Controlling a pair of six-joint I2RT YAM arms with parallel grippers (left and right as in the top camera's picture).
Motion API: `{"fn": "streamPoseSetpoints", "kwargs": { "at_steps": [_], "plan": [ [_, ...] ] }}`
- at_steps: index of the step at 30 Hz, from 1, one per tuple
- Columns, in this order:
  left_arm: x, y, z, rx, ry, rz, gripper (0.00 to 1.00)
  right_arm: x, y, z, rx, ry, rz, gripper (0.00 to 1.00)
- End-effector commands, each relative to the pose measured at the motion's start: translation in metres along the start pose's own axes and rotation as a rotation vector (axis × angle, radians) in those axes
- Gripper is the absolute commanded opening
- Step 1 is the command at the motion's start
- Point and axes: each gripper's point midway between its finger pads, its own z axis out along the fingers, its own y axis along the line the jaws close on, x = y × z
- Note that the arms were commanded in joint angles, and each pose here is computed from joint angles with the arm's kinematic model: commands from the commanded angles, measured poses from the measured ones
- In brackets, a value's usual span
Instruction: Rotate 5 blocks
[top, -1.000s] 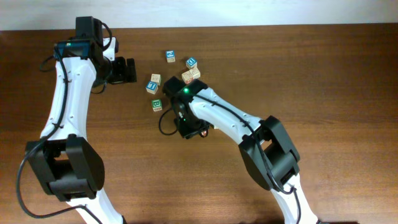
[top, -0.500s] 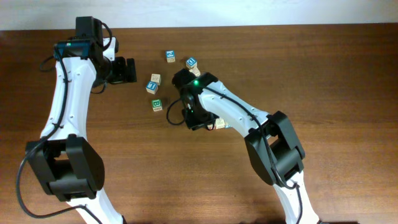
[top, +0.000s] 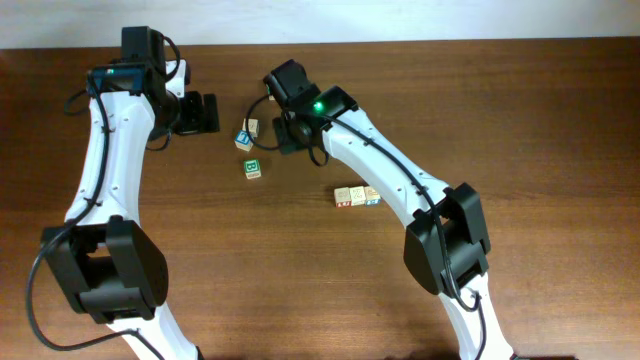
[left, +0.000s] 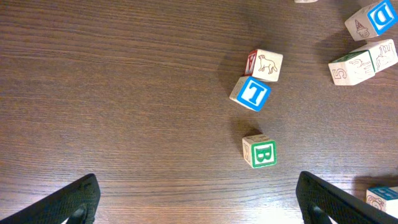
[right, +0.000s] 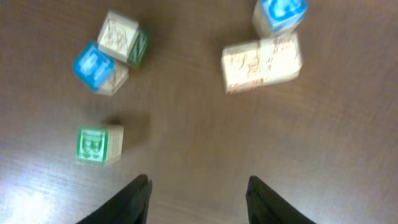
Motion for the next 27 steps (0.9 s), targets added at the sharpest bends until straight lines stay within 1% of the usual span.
{"fn": "streamPoseSetpoints", "kwargs": {
  "at_steps": [1,2,4,5,7,8,12,16,19,21,22,27],
  "plan": [
    [-0.003,0.0,0.0,-0.003,-0.005,-0.012,0.99,-0.029,-0.028,0.02,0.043,-0.09,-0.05,0.54],
    [-0.003,0.0,0.0,-0.003,-0.005,-0.012,0.99,-0.035,-0.03,0.031,-0.001,-0.105,-0.067,0.54],
    [-0.003,0.0,0.0,-0.003,-0.005,-0.012,0.99,-0.033,-0.031,0.044,-0.03,-0.096,-0.106,0.56],
    [-0.003,0.0,0.0,-0.003,-0.005,-0.012,0.99,-0.032,-0.031,0.053,-0.026,-0.098,-0.183,0.59],
    [-0.003,0.0,0.0,-0.003,-0.005,-0.012,0.99,-0.034,-0.032,0.063,-0.017,-0.112,-0.228,0.61],
    [-0.003,0.0,0.0,-0.003,-0.005,-0.012,0.99,-0.038,-0.04,0.07,0.021,-0.131,-0.218,0.6],
    [-0.003,0.0,0.0,-0.003,-0.005,-0.012,0.99,-0.044,-0.053,0.088,0.046,-0.162,-0.173,0.61],
    [-0.003,0.0,0.0,-0.003,-0.005,-0.012,0.99,-0.03,-0.056,0.109,0.042,-0.123,-0.147,0.61],
    [-0.003,0.0,0.0,-0.003,-0.005,-0.012,0.99,-0.029,-0.053,0.11,0.031,-0.12,-0.141,0.61],
    [-0.003,0.0,0.0,-0.003,-0.005,-0.012,0.99,-0.019,-0.051,0.111,0.009,-0.081,-0.1,0.61],
    [-0.003,0.0,0.0,-0.003,-0.005,-0.012,0.99,-0.008,-0.047,0.112,-0.014,-0.036,-0.077,0.6],
    [-0.003,0.0,0.0,-0.003,-0.005,-0.012,0.99,0.031,-0.032,0.107,-0.116,0.133,-0.06,0.61]
  ]
}}
